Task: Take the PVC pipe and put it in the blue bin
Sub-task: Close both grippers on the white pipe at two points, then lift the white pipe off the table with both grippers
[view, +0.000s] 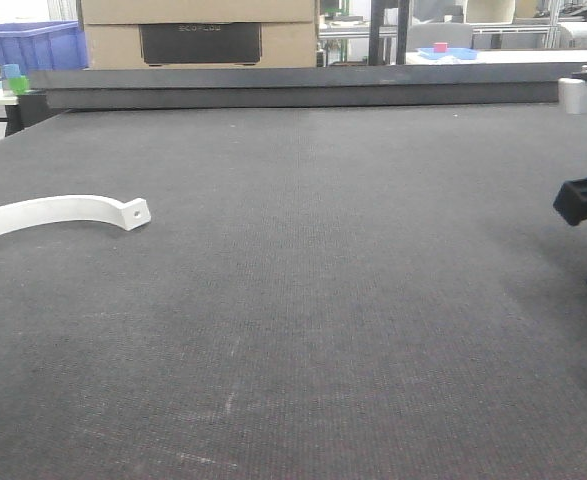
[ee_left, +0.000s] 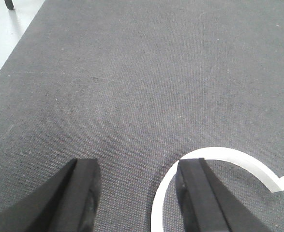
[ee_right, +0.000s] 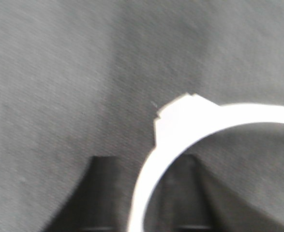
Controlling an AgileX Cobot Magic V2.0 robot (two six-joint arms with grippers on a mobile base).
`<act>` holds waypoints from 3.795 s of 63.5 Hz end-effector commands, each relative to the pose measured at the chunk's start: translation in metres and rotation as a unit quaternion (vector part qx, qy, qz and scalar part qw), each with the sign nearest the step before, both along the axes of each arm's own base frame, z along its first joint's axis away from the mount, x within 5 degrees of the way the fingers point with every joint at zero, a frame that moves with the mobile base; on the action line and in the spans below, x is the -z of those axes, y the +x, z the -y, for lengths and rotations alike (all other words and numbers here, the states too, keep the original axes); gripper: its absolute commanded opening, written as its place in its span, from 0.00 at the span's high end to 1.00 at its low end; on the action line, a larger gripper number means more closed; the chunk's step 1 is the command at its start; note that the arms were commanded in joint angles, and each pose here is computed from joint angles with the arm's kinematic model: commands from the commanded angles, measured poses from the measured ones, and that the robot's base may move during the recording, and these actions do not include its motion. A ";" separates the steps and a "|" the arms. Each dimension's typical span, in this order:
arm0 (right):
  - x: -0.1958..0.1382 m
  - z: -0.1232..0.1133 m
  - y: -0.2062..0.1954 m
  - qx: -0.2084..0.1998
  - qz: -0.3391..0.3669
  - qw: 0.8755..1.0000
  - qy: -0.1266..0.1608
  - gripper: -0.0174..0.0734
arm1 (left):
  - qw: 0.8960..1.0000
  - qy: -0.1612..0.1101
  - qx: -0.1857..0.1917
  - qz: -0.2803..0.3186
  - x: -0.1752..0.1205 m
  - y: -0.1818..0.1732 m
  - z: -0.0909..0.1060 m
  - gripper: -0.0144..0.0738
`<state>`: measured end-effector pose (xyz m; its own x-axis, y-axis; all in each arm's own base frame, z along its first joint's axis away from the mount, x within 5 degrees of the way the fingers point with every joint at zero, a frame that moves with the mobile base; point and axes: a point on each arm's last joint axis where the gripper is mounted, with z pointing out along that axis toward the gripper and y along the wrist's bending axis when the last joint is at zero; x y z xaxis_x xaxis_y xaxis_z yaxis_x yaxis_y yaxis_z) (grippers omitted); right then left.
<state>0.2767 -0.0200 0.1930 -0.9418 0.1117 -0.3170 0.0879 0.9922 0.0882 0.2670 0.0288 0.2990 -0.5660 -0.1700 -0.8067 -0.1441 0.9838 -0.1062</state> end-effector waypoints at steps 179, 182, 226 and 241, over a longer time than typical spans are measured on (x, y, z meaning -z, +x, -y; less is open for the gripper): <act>-0.178 -0.017 -0.092 0.000 0.315 0.949 0.014 0.99 | 0.971 0.059 0.125 -0.195 0.106 0.072 0.035 0.50; -0.178 -0.017 -0.092 0.000 0.315 0.949 0.014 0.99 | 0.971 0.059 0.125 -0.197 0.106 0.072 0.035 0.50; -0.178 -0.016 -0.091 0.001 0.319 0.948 0.013 0.99 | 0.969 0.059 0.126 -0.207 0.117 0.075 0.035 0.96; -0.179 -0.017 -0.092 0.001 0.322 0.947 0.014 0.99 | 0.968 0.081 0.134 -0.194 0.107 0.073 0.034 0.96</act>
